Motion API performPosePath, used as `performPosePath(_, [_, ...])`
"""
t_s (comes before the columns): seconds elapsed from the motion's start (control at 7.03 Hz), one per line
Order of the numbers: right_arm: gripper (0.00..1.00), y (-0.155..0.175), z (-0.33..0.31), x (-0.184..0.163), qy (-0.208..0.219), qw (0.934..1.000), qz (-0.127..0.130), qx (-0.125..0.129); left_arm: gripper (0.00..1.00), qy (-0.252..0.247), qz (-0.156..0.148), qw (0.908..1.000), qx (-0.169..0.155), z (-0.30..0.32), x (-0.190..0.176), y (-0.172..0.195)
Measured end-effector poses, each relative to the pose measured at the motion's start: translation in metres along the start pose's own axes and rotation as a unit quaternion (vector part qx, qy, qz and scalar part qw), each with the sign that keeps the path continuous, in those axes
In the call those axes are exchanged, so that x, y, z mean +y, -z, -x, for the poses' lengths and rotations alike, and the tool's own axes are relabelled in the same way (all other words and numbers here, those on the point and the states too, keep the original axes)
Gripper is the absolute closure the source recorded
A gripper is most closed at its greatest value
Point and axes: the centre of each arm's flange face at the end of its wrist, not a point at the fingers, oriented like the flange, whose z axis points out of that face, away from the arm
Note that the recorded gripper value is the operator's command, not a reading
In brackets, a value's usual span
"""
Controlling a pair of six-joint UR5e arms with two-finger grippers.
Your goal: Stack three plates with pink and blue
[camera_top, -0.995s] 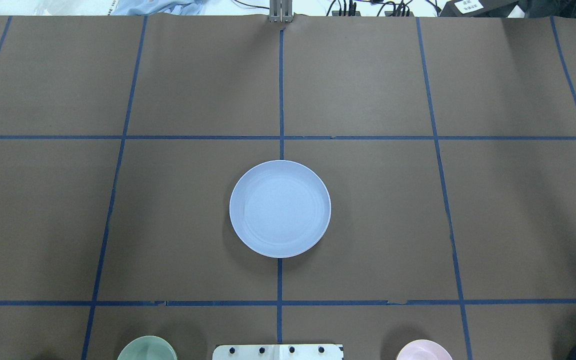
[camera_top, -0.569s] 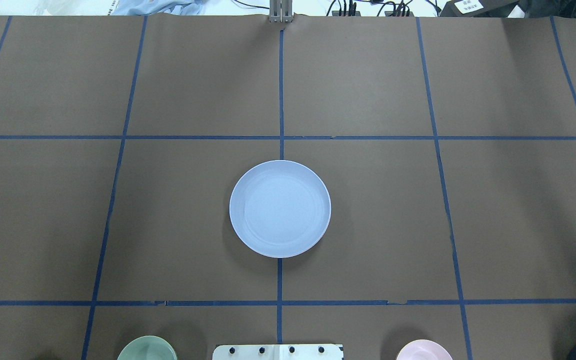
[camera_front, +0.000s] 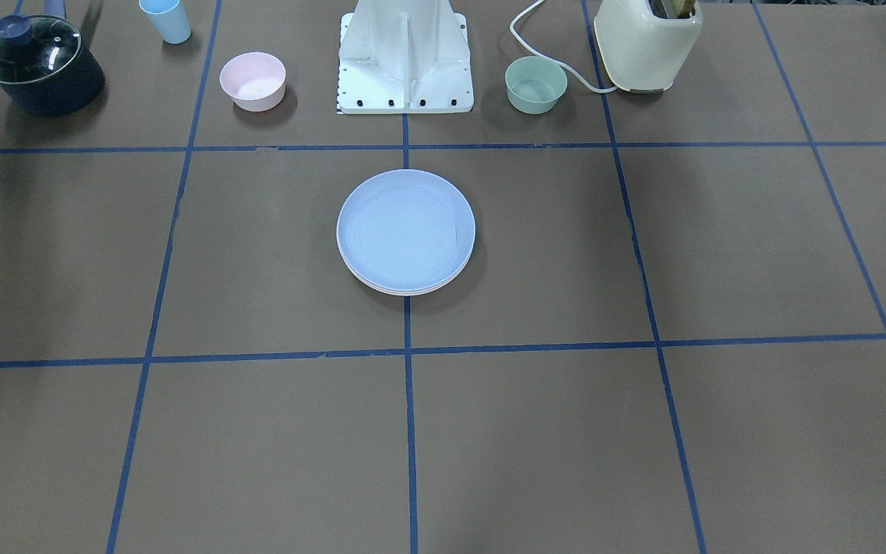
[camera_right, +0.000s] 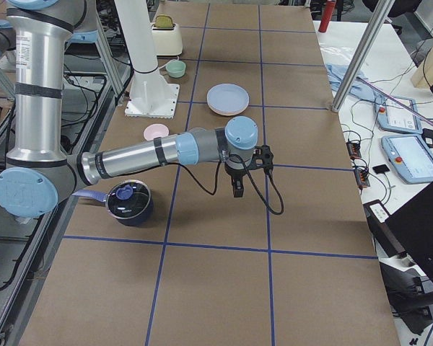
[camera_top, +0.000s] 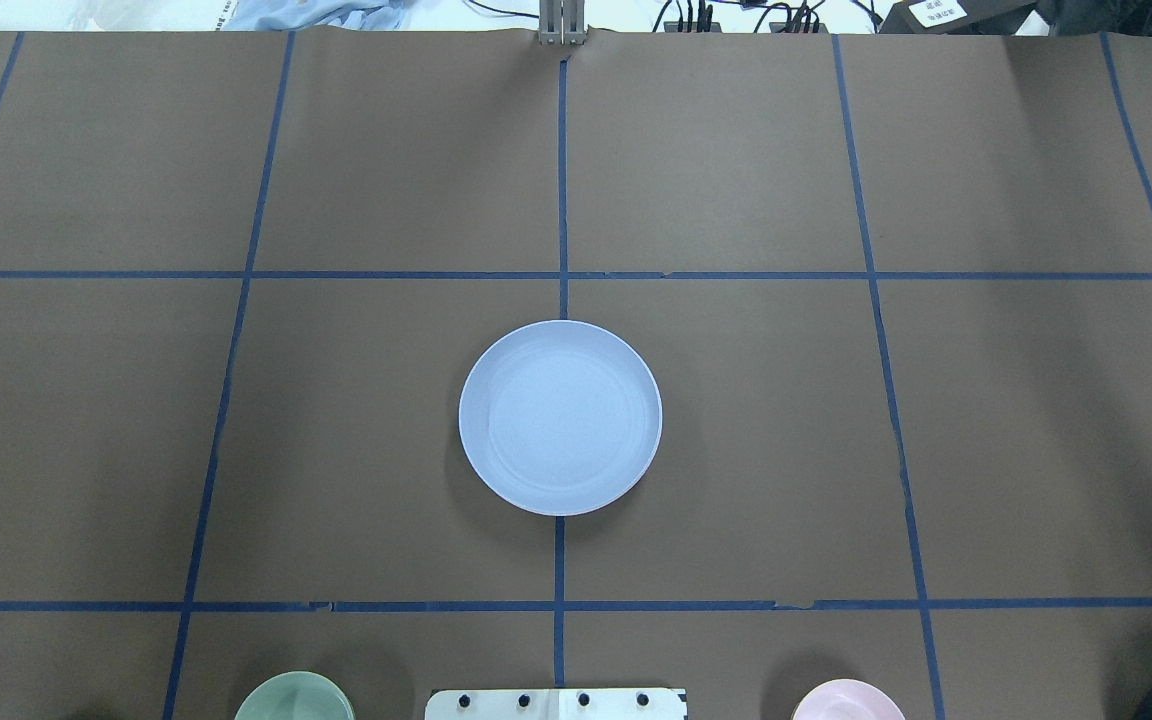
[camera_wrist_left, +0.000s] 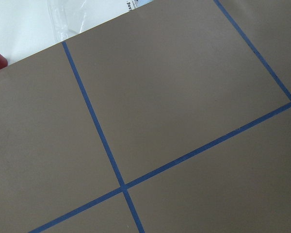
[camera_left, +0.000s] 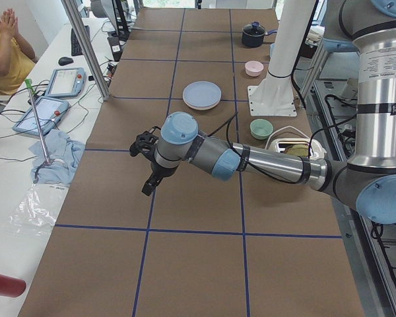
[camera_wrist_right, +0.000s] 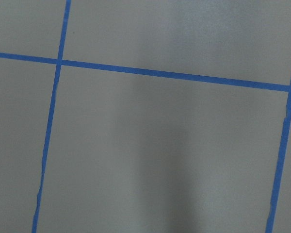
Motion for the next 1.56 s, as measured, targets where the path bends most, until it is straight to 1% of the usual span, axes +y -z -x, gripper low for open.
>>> performPosePath(1.56, [0.00, -0.0018, -0.0003, -0.0001, 0.000, 1.0000, 0.002, 0.000, 0.00, -0.001, 0.007, 1.0000, 0.004, -0.0020, 0.0011, -0.0069])
